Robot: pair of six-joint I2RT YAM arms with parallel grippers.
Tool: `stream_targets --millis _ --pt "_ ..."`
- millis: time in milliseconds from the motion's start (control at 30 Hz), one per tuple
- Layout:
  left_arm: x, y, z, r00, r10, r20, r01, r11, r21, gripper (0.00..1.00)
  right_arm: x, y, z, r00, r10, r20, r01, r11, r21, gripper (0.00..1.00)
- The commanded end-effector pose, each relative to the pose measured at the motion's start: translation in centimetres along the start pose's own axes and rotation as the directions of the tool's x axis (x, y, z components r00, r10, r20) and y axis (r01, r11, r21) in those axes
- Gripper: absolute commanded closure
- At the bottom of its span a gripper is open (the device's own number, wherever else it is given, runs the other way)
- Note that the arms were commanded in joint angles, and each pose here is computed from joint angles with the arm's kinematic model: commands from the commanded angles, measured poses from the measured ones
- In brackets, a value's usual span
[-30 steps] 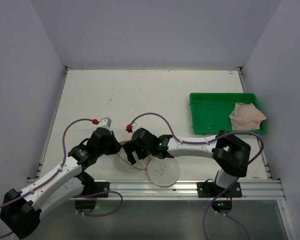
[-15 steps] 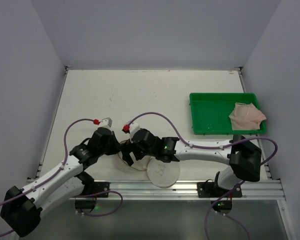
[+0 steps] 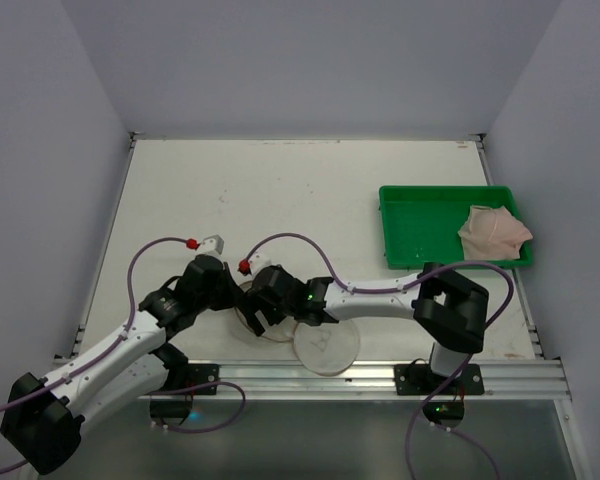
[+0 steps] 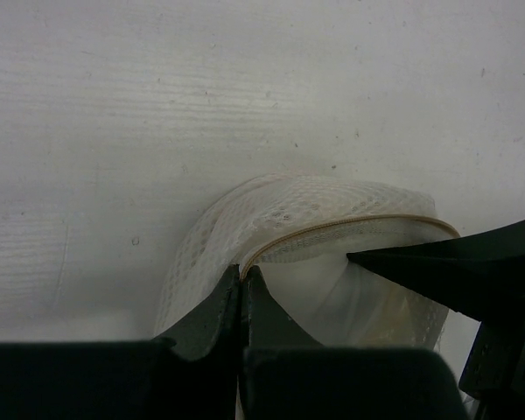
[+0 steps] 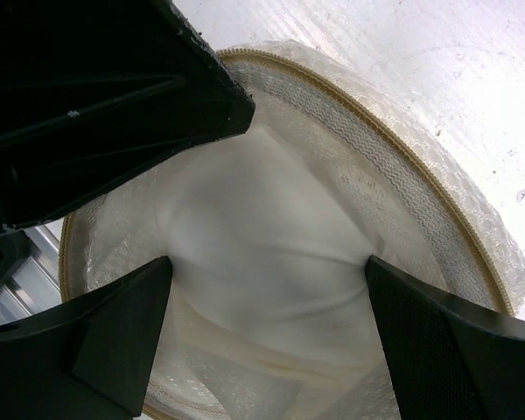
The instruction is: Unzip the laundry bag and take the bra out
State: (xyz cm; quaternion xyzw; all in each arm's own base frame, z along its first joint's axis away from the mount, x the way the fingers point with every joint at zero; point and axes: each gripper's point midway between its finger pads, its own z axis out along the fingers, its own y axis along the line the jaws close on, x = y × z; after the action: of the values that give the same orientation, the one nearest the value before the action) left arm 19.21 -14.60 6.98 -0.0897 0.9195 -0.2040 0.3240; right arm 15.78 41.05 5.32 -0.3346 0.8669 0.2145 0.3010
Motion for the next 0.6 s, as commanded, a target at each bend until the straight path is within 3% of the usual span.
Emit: stream_targets --millis 0,200,333,567 --pt "-0.5 0.0 0.0 1.0 -0.018 0.023 0.018 1.0 0.004 1.0 1.6 -2.8 0.5 0.998 0.027 -0.058 -0.021 0.996 0.09 0.06" --pt "-0.4 -0.1 0.1 1.0 -0.018 0.022 0.018 1.0 0.005 1.0 3.1 -2.9 1.8 0.992 0.008 -0.124 0.002 0.996 0.084 0.07" --pt "-0.4 0.1 0.1 1.0 -0.019 0.023 0.019 1.0 -0.001 1.0 3.5 -2.8 2.3 0.989 -0.002 -0.151 0.015 0.997 0.081 0.2" --pt "0.2 0.7 0.5 1.0 -0.019 0.013 0.019 1.0 -0.019 1.0 3.0 -3.0 1.4 0.994 0.0 -0.111 0.007 0.998 0.067 0.83"
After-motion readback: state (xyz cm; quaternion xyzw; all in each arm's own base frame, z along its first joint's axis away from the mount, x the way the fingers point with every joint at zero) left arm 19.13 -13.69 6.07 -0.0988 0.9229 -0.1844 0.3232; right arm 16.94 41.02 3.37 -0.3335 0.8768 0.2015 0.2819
